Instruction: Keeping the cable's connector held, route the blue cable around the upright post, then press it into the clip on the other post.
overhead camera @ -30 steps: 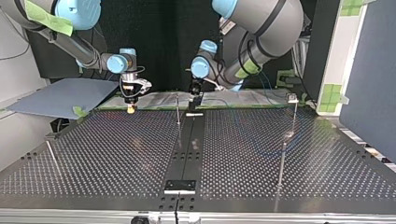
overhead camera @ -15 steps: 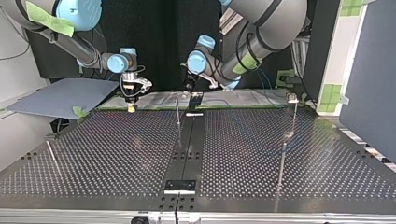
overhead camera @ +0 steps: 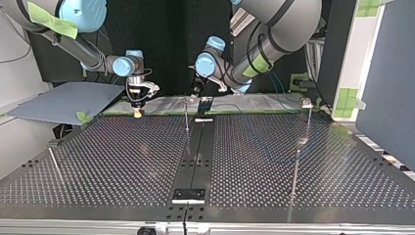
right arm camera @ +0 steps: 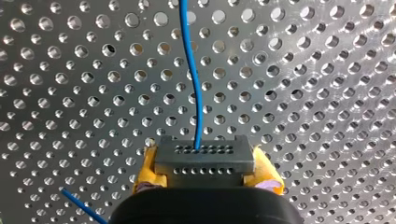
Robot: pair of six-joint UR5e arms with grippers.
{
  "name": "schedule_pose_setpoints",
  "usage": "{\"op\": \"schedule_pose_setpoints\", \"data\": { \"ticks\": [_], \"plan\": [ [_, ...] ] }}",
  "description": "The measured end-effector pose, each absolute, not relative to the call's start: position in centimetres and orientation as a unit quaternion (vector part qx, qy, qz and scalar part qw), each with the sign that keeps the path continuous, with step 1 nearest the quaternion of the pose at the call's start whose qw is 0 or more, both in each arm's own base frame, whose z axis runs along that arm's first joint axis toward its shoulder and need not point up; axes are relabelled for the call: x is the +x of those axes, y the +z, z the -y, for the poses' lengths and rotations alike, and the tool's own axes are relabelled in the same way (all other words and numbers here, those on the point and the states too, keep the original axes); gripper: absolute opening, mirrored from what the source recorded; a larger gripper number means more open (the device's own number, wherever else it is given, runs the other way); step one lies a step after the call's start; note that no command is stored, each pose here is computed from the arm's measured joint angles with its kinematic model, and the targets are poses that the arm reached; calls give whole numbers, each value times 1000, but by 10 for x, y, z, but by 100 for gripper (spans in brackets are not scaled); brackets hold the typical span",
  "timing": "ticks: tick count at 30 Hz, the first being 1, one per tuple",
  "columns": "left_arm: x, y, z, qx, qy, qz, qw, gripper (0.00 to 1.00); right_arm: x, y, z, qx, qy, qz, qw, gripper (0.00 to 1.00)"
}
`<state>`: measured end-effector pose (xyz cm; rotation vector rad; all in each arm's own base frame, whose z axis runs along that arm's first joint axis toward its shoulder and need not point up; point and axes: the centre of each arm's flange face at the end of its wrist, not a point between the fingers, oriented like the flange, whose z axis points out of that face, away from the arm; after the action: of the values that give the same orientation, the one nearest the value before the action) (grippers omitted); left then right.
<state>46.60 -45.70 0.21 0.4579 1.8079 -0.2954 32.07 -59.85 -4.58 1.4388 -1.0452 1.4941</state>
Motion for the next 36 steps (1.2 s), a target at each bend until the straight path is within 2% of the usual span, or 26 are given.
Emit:
{"op": "schedule_pose_setpoints", "data": {
  "ticks": [15,22,36],
  "plan": [
    [468,3,455,193,-125,-776,587,100,321,-46,598,568,590,413,398,0],
    [455,13,457,198,-112,-773,592,100,320,-47,599,569,589,414,398,0],
    [432,56,446,133,-142,-755,626,100,318,-47,599,569,587,416,398,0]
  ]
}}
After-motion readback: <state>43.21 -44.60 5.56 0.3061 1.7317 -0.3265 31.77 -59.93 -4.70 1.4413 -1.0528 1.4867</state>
